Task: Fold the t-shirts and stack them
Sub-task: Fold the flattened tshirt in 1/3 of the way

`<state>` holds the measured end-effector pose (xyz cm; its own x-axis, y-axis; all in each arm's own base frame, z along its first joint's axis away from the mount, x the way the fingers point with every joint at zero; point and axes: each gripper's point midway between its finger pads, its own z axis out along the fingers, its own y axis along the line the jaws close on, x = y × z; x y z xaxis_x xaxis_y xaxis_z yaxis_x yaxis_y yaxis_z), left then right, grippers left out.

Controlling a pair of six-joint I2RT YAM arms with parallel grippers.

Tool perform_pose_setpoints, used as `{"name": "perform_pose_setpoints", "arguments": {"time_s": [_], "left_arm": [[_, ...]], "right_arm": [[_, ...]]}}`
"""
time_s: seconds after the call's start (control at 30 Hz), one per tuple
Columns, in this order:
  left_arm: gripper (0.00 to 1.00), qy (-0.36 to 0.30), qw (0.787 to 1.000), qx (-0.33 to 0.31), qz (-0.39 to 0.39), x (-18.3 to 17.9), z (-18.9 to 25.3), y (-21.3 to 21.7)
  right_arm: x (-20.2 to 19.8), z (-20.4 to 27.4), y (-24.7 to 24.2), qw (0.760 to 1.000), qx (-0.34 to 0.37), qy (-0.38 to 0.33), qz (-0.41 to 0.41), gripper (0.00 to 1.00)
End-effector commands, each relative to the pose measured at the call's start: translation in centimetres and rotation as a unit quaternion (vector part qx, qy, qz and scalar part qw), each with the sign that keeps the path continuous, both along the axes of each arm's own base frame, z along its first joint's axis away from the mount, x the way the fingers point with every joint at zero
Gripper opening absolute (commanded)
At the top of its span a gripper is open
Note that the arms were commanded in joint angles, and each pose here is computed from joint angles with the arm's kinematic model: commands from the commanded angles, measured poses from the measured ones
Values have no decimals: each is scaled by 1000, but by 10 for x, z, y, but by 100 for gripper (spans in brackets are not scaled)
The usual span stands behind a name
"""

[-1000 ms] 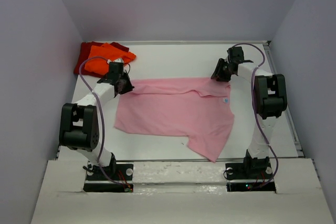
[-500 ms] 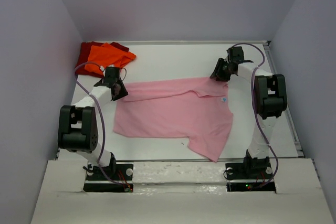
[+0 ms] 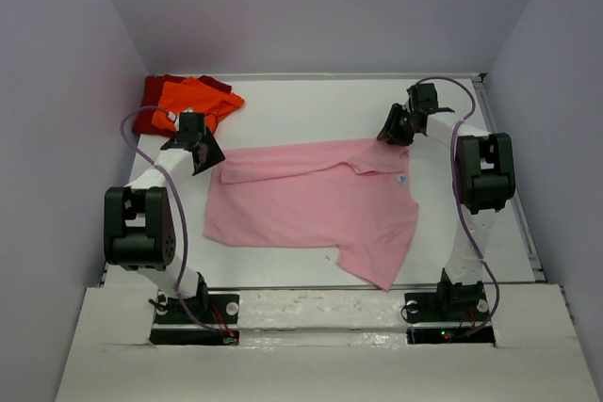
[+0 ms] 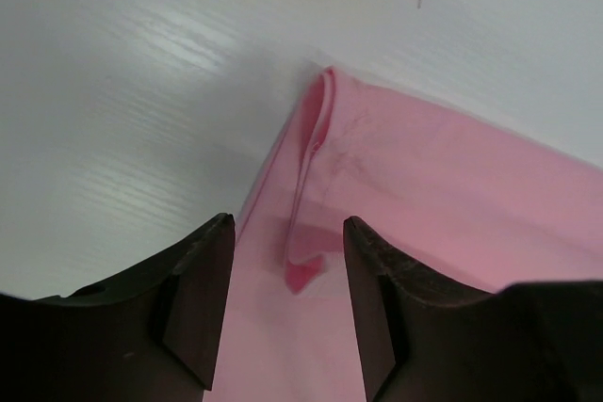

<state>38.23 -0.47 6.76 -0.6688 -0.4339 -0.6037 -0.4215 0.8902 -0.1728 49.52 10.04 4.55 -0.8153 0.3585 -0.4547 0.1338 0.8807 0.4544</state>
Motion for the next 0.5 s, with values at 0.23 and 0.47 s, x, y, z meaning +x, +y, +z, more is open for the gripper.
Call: {"name": "perform_pose_setpoints", "arguments": {"time_s": [0.23,0.47], "left_arm": [[57,-51,991,-103,-69,77,19,-47],[56,-12,990,-118,-82,100,-17,-54]], "right_arm": [[10,-4,1,1000,12,-6,-10,47],[21,-8,-21,998,-30,5,-48,46]]}}
